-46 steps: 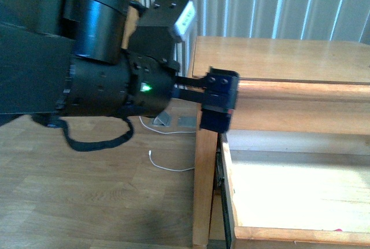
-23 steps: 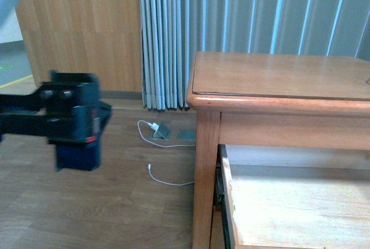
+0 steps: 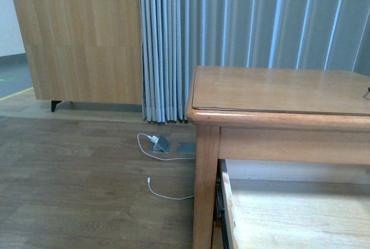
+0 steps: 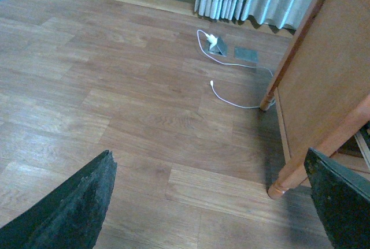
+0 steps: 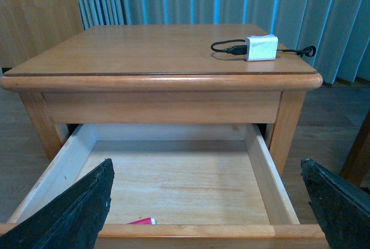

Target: Place pink marker in drawer with both arms

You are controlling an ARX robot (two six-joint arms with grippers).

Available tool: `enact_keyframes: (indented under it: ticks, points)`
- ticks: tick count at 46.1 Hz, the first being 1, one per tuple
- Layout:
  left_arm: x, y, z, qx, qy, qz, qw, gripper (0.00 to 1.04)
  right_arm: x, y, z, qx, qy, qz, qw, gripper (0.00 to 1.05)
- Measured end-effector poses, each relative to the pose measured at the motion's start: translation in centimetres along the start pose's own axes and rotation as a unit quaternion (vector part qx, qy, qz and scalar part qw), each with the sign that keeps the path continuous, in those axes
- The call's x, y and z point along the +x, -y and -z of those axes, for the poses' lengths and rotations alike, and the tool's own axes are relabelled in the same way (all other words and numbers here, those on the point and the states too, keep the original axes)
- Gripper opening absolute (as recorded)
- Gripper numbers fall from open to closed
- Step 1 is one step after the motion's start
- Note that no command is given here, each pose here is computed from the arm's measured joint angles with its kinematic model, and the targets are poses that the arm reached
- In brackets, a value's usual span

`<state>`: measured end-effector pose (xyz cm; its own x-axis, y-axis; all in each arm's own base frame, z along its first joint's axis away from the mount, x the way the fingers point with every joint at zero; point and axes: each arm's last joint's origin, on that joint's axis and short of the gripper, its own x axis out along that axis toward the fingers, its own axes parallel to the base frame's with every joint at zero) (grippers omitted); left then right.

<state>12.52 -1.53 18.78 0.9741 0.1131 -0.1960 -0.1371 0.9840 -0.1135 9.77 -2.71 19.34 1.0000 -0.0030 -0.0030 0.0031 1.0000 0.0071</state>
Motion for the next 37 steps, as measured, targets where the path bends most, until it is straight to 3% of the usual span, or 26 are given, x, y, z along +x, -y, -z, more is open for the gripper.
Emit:
enact_keyframes:
  ticks: [19, 23, 30, 37]
  points:
    - [-0.7, -1.1, 1.0, -0.013, 0.015, -0.014, 1.000, 0.98, 0.0, 0.0, 0.0, 0.000, 0.000, 0.000, 1.000, 0.96]
    - [-0.7, -1.7, 1.3, 0.025, 0.080, 0.058, 0.995, 0.79, 0.0, 0.0, 0.0, 0.000, 0.000, 0.000, 1.000, 0.96]
    - [-1.1, -1.8, 1.4, 0.052, 0.107, 0.067, 0.991, 0.41, 0.0, 0.0, 0.0, 0.000, 0.000, 0.000, 1.000, 0.96]
    - [-1.5, -1.9, 1.7, 0.056, 0.100, 0.065, 0.991, 0.16, 0.0, 0.0, 0.0, 0.000, 0.000, 0.000, 1.000, 0.96]
